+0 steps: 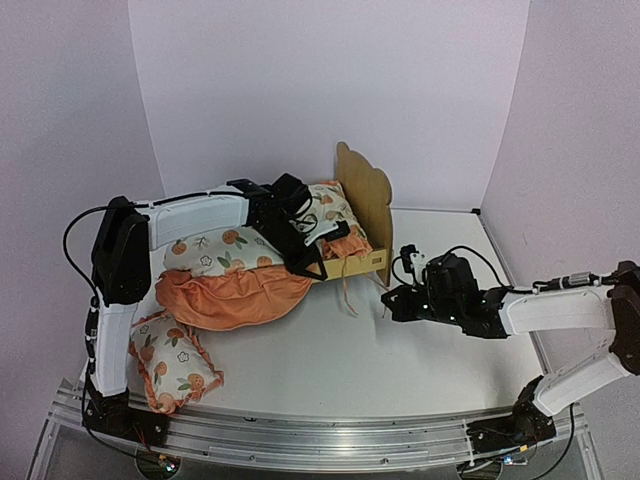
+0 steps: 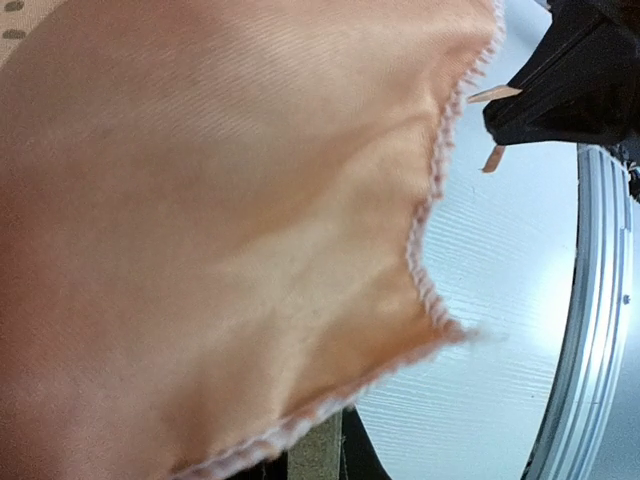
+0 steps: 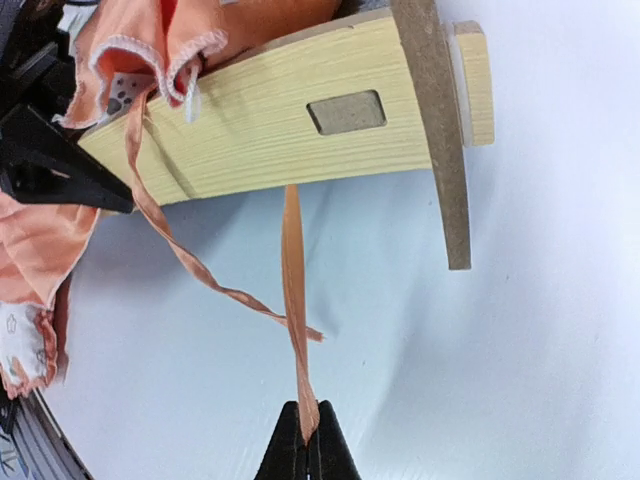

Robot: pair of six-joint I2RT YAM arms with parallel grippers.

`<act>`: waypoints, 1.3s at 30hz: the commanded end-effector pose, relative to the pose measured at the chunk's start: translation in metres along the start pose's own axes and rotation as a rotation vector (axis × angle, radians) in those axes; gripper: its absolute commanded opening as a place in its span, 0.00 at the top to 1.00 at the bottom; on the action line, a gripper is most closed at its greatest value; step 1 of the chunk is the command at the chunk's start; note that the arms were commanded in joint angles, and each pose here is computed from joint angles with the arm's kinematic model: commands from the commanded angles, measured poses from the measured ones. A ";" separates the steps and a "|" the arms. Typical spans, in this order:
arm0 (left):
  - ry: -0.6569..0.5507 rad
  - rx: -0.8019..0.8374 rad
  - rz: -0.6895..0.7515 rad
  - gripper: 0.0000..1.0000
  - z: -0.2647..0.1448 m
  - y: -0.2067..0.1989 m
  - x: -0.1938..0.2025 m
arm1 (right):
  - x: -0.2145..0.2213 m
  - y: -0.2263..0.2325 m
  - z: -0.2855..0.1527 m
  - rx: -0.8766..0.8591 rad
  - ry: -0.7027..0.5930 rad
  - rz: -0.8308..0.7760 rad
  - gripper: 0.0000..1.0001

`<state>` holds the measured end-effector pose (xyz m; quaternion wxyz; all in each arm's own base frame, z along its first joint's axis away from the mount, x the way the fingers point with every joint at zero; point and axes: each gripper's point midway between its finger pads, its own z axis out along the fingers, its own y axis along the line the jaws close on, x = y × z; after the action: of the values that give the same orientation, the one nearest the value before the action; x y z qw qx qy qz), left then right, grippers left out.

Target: Set up the pet bed

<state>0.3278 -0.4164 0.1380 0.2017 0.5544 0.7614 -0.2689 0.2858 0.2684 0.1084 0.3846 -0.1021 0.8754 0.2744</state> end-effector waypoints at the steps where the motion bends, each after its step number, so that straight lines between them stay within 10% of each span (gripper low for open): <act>1: -0.212 -0.177 0.084 1.00 -0.027 0.045 -0.037 | 0.053 0.013 -0.009 -0.084 0.294 -0.022 1.00; 11: -0.211 -0.230 0.154 0.97 0.026 0.071 -0.010 | 0.062 0.043 0.019 -0.213 0.396 0.160 1.00; 31: -0.446 -0.132 0.442 0.05 -0.076 -0.026 -0.032 | 0.061 0.060 0.046 -0.173 0.424 0.397 1.00; 39: -0.432 -0.021 0.205 0.26 -0.045 -0.075 0.014 | 0.051 0.070 0.052 -0.191 0.365 0.491 1.00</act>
<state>0.2845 -0.3942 0.2187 0.4452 0.5926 0.6010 -0.2992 0.2584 0.3402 0.0589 0.1363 0.0132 0.9118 0.3872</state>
